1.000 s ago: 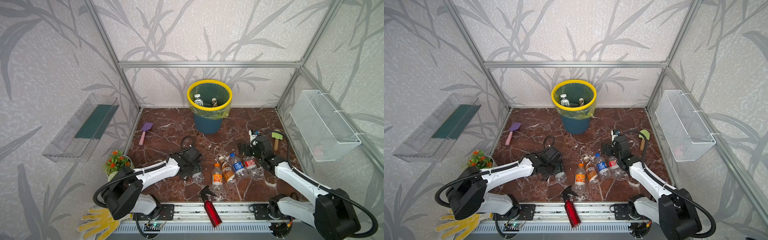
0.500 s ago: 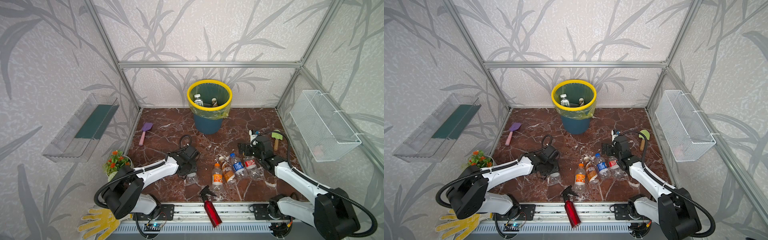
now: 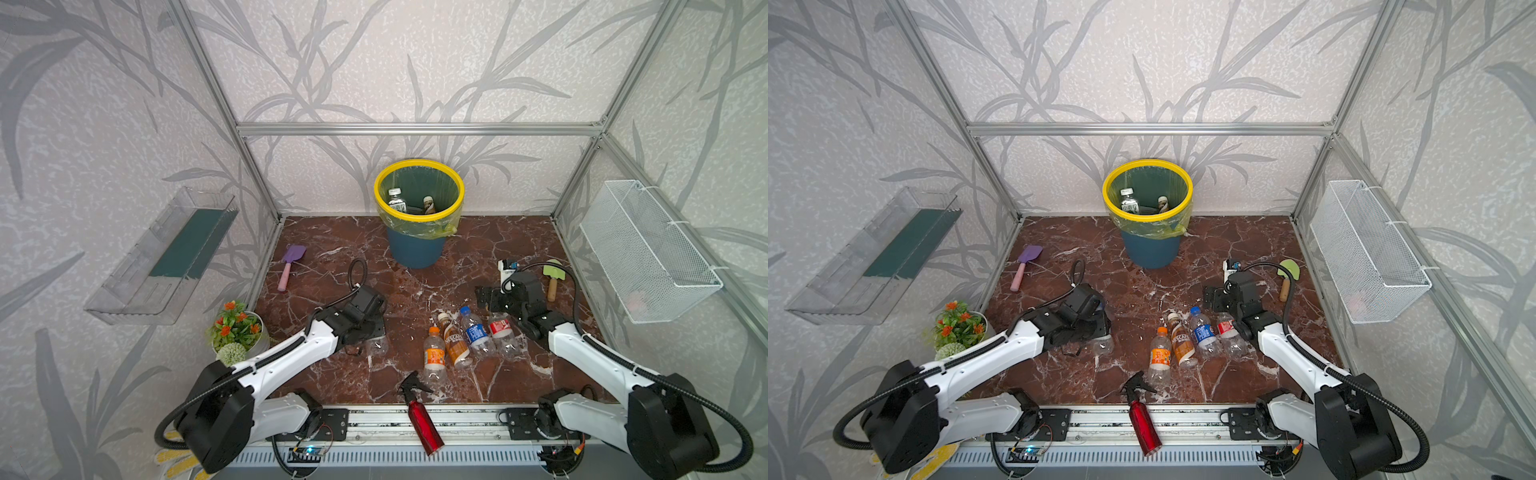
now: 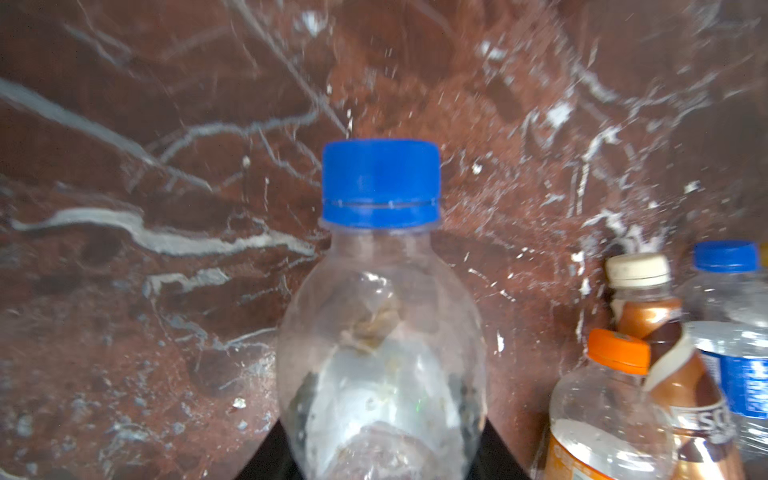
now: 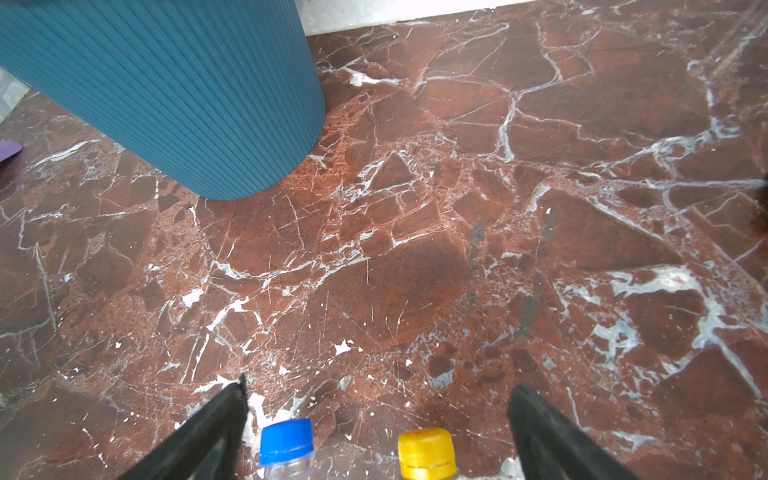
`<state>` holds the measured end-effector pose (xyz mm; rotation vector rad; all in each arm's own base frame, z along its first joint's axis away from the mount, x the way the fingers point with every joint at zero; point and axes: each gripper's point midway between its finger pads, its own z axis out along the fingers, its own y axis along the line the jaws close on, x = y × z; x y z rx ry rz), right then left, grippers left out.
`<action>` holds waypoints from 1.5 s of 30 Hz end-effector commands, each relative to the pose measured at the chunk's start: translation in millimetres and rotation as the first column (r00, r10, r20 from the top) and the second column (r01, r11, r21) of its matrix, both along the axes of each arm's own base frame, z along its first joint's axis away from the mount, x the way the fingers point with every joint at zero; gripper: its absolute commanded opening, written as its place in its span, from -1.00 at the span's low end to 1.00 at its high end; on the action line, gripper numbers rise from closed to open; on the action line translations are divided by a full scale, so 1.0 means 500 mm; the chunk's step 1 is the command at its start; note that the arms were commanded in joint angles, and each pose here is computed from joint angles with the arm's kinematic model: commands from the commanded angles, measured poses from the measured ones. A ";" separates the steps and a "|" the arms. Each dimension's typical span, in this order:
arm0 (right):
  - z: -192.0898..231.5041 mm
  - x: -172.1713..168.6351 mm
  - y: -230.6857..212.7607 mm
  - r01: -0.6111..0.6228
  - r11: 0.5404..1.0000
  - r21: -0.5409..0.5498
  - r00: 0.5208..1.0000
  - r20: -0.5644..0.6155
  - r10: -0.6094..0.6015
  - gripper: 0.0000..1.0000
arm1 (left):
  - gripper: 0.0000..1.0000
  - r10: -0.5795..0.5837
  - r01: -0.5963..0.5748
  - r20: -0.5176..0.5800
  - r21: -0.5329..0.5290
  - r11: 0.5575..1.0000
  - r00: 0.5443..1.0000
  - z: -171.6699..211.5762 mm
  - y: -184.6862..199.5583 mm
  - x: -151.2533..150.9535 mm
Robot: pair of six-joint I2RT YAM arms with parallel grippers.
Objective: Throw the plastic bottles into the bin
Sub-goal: 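Lift the blue-capped bottle over the bin and open the left gripper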
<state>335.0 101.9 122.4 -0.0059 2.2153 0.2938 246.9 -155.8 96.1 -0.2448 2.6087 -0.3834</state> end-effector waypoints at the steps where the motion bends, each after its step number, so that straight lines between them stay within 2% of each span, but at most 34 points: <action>1: 0.009 0.001 0.003 -0.002 1.000 0.023 1.000 0.005 0.002 0.96 | -0.09 -0.017 0.010 0.151 0.044 0.999 0.988 0.069 0.035 0.022; 4: 0.013 0.004 0.009 -0.009 0.999 0.039 1.000 0.008 0.009 0.95 | -0.09 -0.018 0.002 0.281 0.056 0.998 0.959 0.140 0.060 0.029; 7: 0.018 0.006 0.014 -0.018 0.999 0.048 1.000 0.010 0.018 0.95 | -0.09 -0.037 0.004 0.418 0.079 0.997 0.908 0.218 0.083 0.029; 11: 0.026 0.009 0.018 -0.025 0.998 0.054 1.000 0.012 0.024 0.94 | -0.09 -0.057 -0.019 0.592 0.120 0.993 0.804 0.323 0.118 0.024; 15: 0.035 0.008 0.019 -0.028 0.998 0.057 1.000 0.015 0.027 0.94 | -0.09 -0.092 -0.021 0.700 0.152 0.988 0.708 0.407 0.133 0.015; 19: 0.038 0.007 0.020 -0.026 0.998 0.064 1.000 0.016 0.025 0.93 | -0.08 -0.140 0.011 0.797 0.165 0.986 0.588 0.487 0.118 0.017; 24: 0.053 0.004 0.024 -0.033 0.997 0.069 0.999 0.021 0.031 0.92 | -0.08 -0.144 0.126 0.913 0.103 0.987 0.382 0.625 0.057 0.025; 26: 0.063 0.002 0.020 -0.025 0.997 0.069 0.999 0.036 0.023 0.92 | -0.08 -0.147 0.162 0.939 0.100 0.982 0.310 0.694 0.022 0.049; 28: 0.071 0.000 0.019 -0.022 0.997 0.074 0.999 0.049 0.018 0.92 | -0.07 -0.176 0.152 0.944 0.137 0.979 0.280 0.751 -0.011 0.098; 30: 0.081 -0.001 0.020 -0.019 0.996 0.085 0.998 0.061 0.014 0.92 | -0.02 -0.213 0.197 0.944 0.166 0.966 0.251 0.798 -0.070 0.193; 31: 0.085 -0.003 0.021 -0.020 0.996 0.090 0.998 0.066 0.014 0.92 | 0.08 -0.204 0.237 0.947 0.144 0.961 0.249 0.817 -0.090 0.236; 32: 0.091 -0.005 0.022 -0.021 0.995 0.095 0.997 0.073 0.014 0.92 | 0.32 -0.201 0.292 0.943 0.120 0.949 0.266 0.832 -0.113 0.293; 33: 0.097 -0.008 0.021 -0.020 0.995 0.096 0.997 0.080 0.012 0.92 | 0.53 -0.201 0.321 0.927 0.095 0.942 0.316 0.837 -0.132 0.356; 34: 0.099 -0.012 0.019 -0.017 0.995 0.100 0.996 0.085 0.009 0.92 | 0.84 -0.213 0.340 0.910 0.086 0.936 0.356 0.843 -0.145 0.390; 35: 0.100 -0.017 0.016 -0.011 0.995 0.104 0.996 0.091 0.001 0.92 | 0.98 -0.244 0.367 0.892 0.097 0.925 0.380 0.846 -0.163 0.419; 38: 0.092 -0.034 0.004 0.008 0.995 0.104 0.996 0.092 -0.017 0.92 | 0.98 -0.300 0.387 0.848 0.125 0.914 0.436 0.838 -0.177 0.441; 43: 0.075 -0.048 0.000 -0.003 0.997 0.081 0.997 0.076 -0.003 0.93 | 0.98 -0.285 0.271 0.858 0.179 0.946 0.427 0.835 -0.106 0.378; 45: 0.079 -0.045 0.008 -0.024 0.997 0.075 0.997 0.069 0.019 0.93 | 0.98 -0.273 0.213 0.855 0.196 0.957 0.440 0.819 -0.066 0.340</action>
